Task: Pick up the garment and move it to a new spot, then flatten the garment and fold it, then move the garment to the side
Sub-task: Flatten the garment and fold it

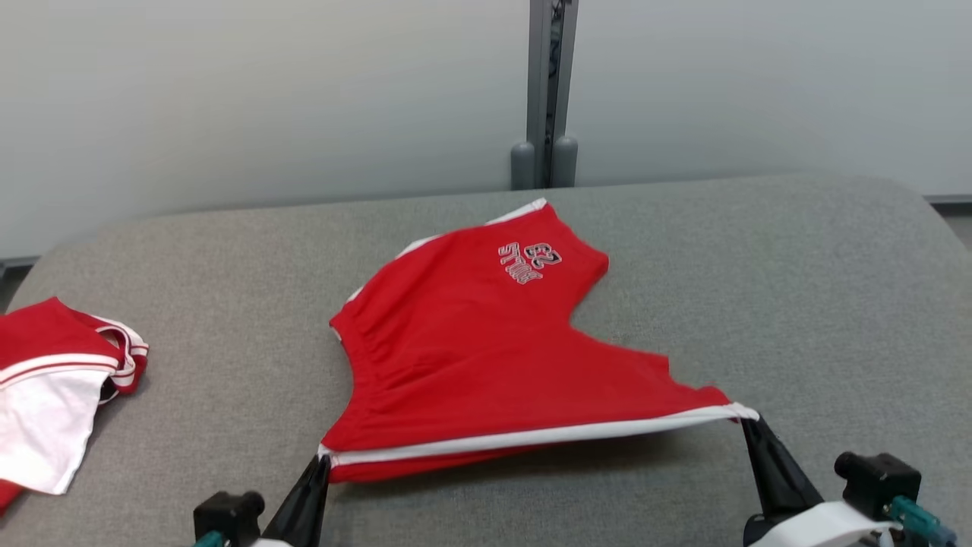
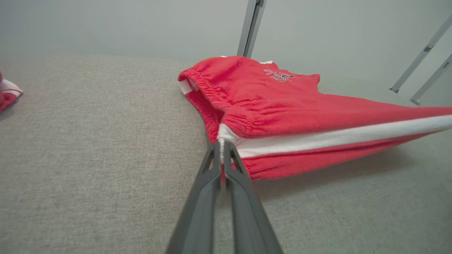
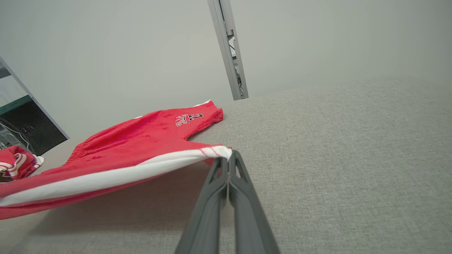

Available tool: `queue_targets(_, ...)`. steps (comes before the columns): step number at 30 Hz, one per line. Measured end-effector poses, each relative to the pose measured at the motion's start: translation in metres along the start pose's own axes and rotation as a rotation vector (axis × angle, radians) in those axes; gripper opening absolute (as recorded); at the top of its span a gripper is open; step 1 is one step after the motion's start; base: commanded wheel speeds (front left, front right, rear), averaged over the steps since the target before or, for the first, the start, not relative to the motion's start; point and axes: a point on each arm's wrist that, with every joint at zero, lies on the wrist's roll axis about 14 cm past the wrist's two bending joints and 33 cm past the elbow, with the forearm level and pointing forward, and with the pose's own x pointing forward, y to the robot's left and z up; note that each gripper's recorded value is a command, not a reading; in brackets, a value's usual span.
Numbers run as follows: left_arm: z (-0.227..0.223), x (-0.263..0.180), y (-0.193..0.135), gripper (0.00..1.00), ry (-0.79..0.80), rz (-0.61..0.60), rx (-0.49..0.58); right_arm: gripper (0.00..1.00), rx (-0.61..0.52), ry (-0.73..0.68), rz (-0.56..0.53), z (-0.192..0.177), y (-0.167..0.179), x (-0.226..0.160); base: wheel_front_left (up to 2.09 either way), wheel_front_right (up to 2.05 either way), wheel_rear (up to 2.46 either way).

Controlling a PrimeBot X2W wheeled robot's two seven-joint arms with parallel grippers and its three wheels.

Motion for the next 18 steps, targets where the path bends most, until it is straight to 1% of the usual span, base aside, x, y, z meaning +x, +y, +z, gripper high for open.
queue_targets(5,0.001,-0.019,0.002,0.00,-0.027,0.018,-0.016,0.00,0.008,-0.015,0.007,0.001,0.006,-0.016,0.00,0.00,0.00)
queue_targets(6,0.004,-0.023,0.003,0.00,-0.045,0.030,-0.032,0.00,0.008,-0.019,0.003,0.002,0.005,-0.018,0.00,0.00,0.00)
queue_targets(9,0.003,-0.025,0.002,0.00,-0.048,0.033,-0.042,0.00,0.001,-0.014,0.003,0.001,0.004,-0.017,0.00,0.00,0.00)
queue_targets(13,0.006,-0.021,-0.002,0.00,-0.058,0.024,-0.041,0.00,-0.009,-0.025,0.019,0.006,0.007,-0.003,0.00,0.00,0.00)
queue_targets(18,0.034,0.001,-0.004,0.00,-0.127,0.006,-0.033,0.00,-0.051,-0.072,0.066,0.029,0.014,0.033,0.00,0.00,0.00)
